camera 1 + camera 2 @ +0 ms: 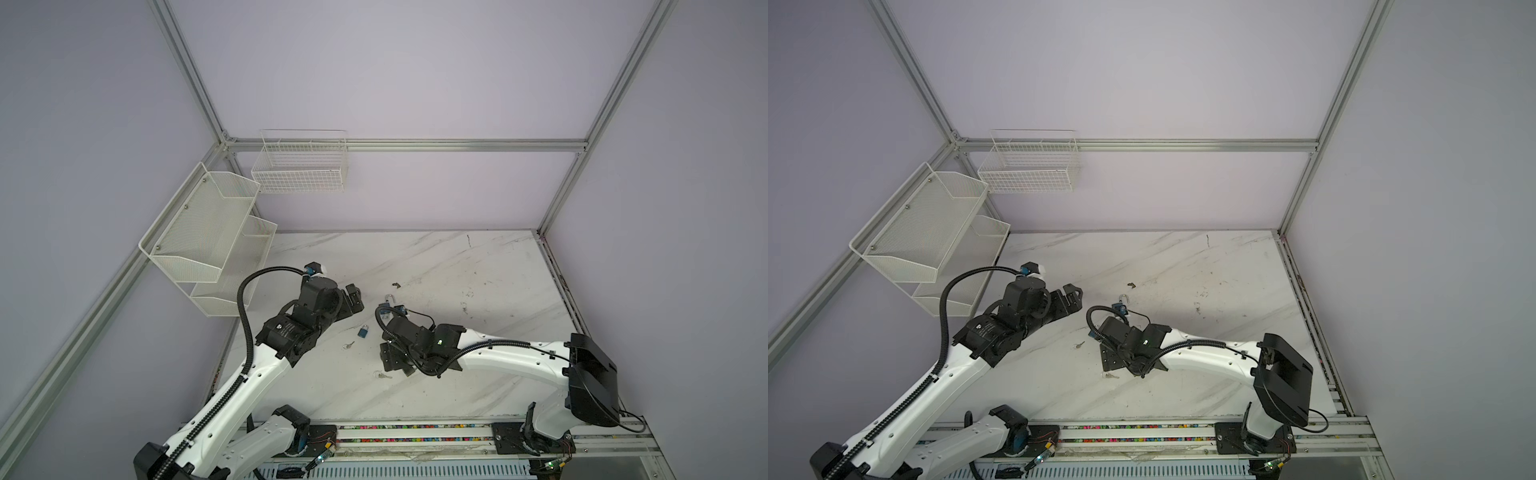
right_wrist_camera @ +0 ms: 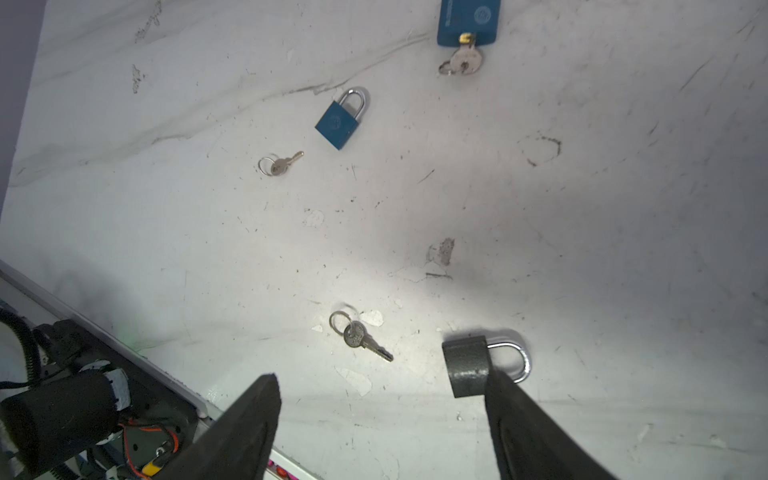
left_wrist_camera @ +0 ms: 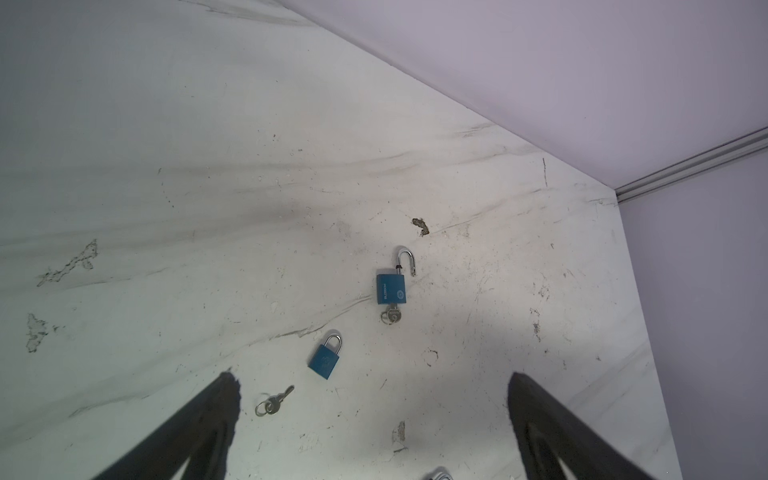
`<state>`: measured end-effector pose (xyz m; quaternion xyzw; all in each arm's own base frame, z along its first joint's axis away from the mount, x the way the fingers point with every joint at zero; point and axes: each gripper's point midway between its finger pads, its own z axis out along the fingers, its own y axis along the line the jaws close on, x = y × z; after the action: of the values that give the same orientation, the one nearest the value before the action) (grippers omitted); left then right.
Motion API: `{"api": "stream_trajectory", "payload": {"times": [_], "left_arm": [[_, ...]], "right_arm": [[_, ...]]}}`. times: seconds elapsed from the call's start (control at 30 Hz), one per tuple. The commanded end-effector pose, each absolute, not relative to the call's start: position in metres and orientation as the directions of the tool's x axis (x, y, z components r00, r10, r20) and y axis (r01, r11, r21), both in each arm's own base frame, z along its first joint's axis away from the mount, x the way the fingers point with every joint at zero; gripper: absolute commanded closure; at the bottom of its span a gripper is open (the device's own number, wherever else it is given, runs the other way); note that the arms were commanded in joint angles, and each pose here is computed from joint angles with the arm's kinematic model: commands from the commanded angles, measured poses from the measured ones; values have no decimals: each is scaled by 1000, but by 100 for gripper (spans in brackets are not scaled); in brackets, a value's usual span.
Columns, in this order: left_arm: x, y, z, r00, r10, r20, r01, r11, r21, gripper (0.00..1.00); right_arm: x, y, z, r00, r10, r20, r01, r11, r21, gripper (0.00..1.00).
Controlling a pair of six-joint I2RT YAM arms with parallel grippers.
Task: Unlock with the key
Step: 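Move the right gripper toward a loose silver key near the robot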
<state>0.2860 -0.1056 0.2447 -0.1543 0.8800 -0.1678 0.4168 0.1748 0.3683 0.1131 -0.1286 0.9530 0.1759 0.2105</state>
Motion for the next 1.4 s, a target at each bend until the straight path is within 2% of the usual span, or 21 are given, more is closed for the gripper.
{"api": "stream_trajectory", "payload": {"times": [0.0, 0.1, 0.33, 0.63, 1.1, 1.37], "left_arm": [[271, -98, 231, -641, -362, -677, -115, 917, -382, 0], [264, -91, 229, -633, -369, -680, -130, 917, -376, 0], [254, -77, 226, -605, -403, -687, -174, 909, -379, 0], [244, -62, 230, -569, -426, -703, -215, 903, -372, 0], [234, -49, 224, -548, -449, -706, -261, 893, -366, 0], [229, -36, 228, -504, -482, -716, -311, 875, -370, 0]], "right_arm": [[172, 378, 101, -888, -88, -452, -222, 942, 253, 19], [165, 383, 89, -884, -97, -457, -210, 956, 204, 18], [169, 393, 74, -885, -54, -463, -172, 961, 217, 18], [167, 426, 63, -880, -130, -456, -269, 929, 254, 18], [142, 449, 50, -852, -305, -426, -445, 851, 280, 22], [145, 455, 41, -841, -331, -428, -463, 850, 252, 22]]}}
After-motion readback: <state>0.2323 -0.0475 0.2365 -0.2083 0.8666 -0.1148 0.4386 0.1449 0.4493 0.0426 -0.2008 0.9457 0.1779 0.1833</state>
